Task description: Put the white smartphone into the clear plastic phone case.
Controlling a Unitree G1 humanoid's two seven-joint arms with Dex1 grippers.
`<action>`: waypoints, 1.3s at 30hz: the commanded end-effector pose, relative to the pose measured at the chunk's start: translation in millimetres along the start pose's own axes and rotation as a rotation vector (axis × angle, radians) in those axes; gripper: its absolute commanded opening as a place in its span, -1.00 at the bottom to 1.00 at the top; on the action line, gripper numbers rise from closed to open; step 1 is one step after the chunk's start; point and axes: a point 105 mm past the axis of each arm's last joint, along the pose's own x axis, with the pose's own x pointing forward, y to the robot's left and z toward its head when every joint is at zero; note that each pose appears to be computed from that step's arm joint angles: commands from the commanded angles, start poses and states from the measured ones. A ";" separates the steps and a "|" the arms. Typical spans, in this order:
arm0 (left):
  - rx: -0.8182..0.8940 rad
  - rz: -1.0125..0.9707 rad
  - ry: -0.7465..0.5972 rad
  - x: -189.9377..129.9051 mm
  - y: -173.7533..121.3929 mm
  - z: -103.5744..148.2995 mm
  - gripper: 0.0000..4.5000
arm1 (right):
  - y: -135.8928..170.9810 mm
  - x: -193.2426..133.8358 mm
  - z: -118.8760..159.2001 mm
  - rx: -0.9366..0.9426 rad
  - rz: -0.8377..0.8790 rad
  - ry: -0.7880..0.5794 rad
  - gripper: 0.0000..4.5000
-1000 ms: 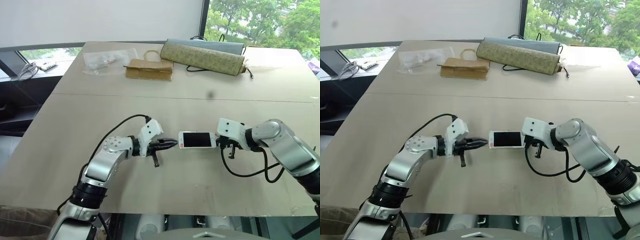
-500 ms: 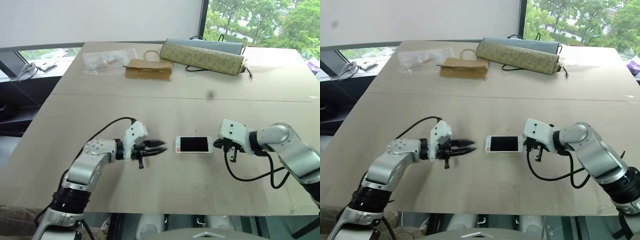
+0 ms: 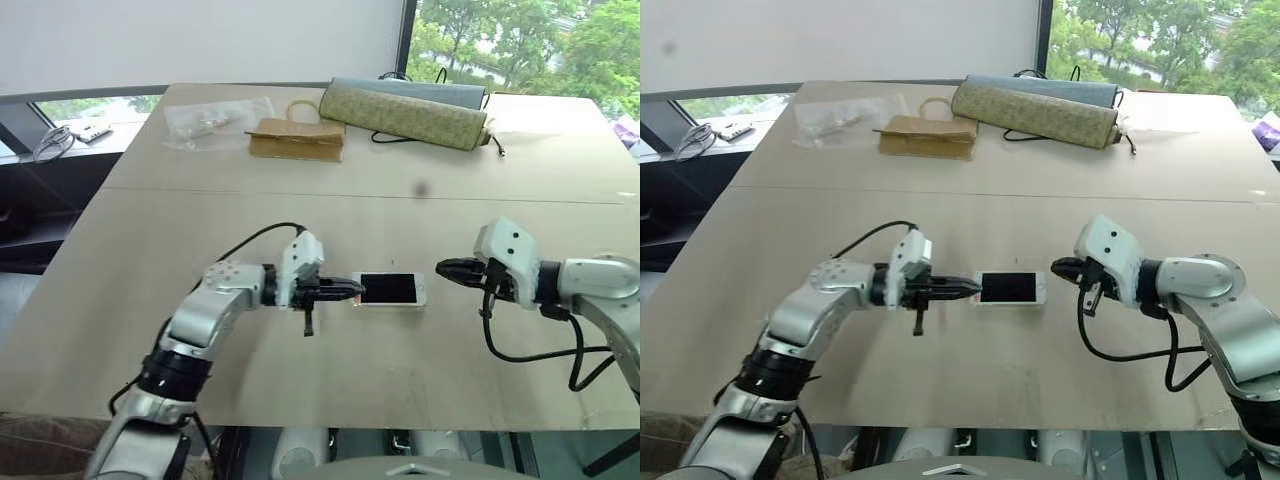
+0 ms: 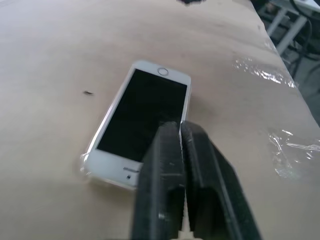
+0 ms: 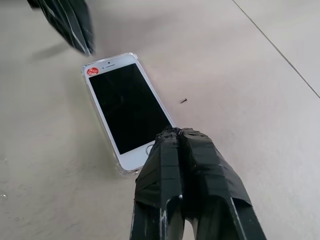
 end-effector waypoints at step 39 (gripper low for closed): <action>0.035 0.104 0.089 14.3 4.3 -31.1 -0.98 | 15.2 63.9 -67.0 0.093 0.207 0.317 -1.00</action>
